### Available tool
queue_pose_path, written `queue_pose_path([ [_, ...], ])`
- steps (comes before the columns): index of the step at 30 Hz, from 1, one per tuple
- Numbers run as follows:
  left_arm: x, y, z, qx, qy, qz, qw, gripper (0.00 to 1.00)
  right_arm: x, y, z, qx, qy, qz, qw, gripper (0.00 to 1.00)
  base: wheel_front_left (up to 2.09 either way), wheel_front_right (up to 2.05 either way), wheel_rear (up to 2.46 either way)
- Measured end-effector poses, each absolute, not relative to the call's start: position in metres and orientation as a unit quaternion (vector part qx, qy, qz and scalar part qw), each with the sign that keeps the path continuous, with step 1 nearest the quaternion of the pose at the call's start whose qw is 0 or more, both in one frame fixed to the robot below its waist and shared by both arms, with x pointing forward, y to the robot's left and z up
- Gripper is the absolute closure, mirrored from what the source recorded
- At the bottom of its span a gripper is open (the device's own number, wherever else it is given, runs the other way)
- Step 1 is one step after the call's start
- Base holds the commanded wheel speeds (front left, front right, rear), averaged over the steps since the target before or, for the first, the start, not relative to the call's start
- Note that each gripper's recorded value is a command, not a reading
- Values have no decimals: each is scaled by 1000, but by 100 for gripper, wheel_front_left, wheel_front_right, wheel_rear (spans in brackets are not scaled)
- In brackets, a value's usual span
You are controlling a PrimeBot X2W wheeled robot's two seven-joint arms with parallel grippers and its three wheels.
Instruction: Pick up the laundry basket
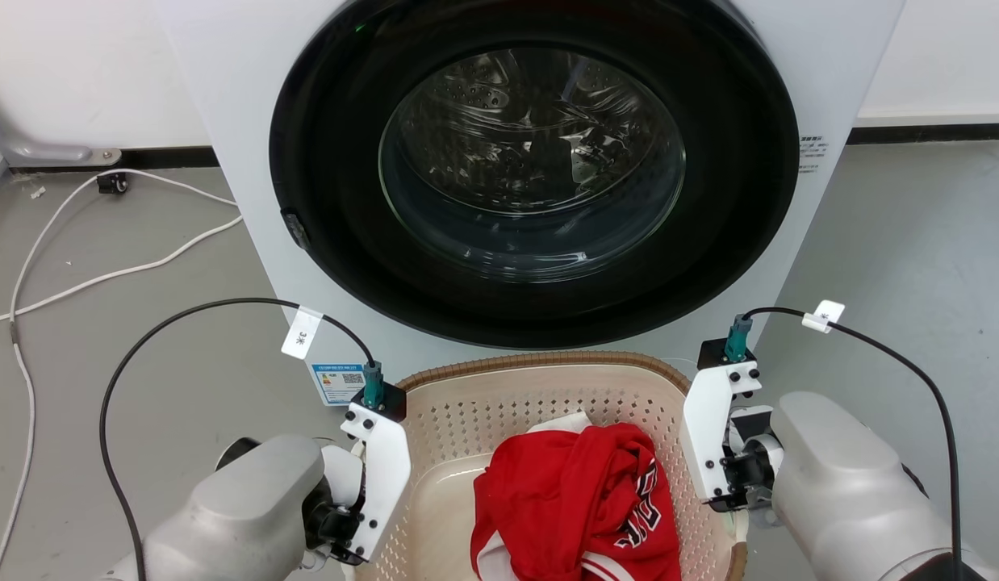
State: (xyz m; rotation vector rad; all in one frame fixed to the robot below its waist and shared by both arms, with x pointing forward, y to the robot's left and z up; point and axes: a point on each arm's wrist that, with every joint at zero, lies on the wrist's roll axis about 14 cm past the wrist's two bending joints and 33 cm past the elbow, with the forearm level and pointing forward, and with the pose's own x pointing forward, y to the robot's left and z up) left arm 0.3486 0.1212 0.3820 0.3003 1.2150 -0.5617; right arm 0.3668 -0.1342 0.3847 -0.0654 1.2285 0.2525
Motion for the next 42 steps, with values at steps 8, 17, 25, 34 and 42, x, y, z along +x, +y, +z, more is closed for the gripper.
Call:
queue_pose_path([
  [8,349,120,383,141,559,-260,775,100,365,-135,384,-28,575,116,809,100,0,0,0],
  [17,347,118,384,149,562,-265,769,100,360,-137,382,-25,588,114,800,100,0,0,0],
  [25,345,118,384,146,568,-266,765,100,358,-137,382,-27,594,113,796,100,0,0,0],
  [34,344,119,383,148,573,-267,761,100,357,-136,381,-20,598,112,793,100,0,0,0],
  [42,343,119,384,148,574,-268,759,100,357,-136,381,-18,602,111,791,100,0,0,0],
])
